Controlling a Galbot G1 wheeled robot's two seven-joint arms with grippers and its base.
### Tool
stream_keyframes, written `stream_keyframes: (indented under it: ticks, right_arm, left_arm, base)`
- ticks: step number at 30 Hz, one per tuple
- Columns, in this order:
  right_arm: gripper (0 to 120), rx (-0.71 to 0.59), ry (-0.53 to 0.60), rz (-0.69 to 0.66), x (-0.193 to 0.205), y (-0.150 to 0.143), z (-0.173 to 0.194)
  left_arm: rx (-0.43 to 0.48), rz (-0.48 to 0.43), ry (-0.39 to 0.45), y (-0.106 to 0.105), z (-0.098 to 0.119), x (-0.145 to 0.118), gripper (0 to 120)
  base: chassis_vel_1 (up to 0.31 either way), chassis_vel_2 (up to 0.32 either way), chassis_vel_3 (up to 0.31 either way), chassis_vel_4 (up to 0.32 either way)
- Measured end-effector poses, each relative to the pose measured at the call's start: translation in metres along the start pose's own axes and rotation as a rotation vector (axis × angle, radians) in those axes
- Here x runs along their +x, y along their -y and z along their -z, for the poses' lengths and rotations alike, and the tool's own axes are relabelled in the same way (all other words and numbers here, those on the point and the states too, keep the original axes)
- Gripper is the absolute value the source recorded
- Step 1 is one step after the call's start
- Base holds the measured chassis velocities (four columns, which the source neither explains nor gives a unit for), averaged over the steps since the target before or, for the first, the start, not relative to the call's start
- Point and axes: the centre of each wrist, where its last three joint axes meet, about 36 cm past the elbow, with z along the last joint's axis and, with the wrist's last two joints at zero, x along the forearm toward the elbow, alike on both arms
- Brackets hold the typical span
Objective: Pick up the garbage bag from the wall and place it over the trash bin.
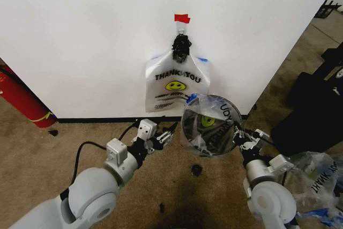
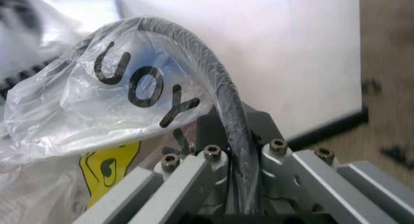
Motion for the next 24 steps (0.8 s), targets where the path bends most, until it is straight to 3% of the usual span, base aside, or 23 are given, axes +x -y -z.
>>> stream_keyframes:
  ticks: [9,14,17,24]
  right_arm:
    - [0,0.107,0.086,0.013,0.007,-0.019,-0.01]
    - [0,0.202,0.137,0.03,0.015,-0.022,-0.019]
    - [0,0.23,0.153,0.034,0.017,-0.023,-0.02]
    - [0,0.302,0.209,0.049,0.023,-0.024,-0.025]
  left_arm:
    - [0.024,-0.08,-0.088,0.008,0.003,-0.009,1]
    - [0.081,-0.115,-0.167,0.02,0.014,-0.043,0]
    - [0.088,-0.123,-0.181,0.024,0.015,-0.05,0]
    - [0.115,-0.108,-0.244,0.035,0.002,-0.085,0]
  base:
    - [0.0,0.0,0.0,0.0]
    - [0.0,0.0,0.0,0.0]
    - [0.0,0.0,0.0,0.0]
    - [0.0,0.0,0.0,0.0]
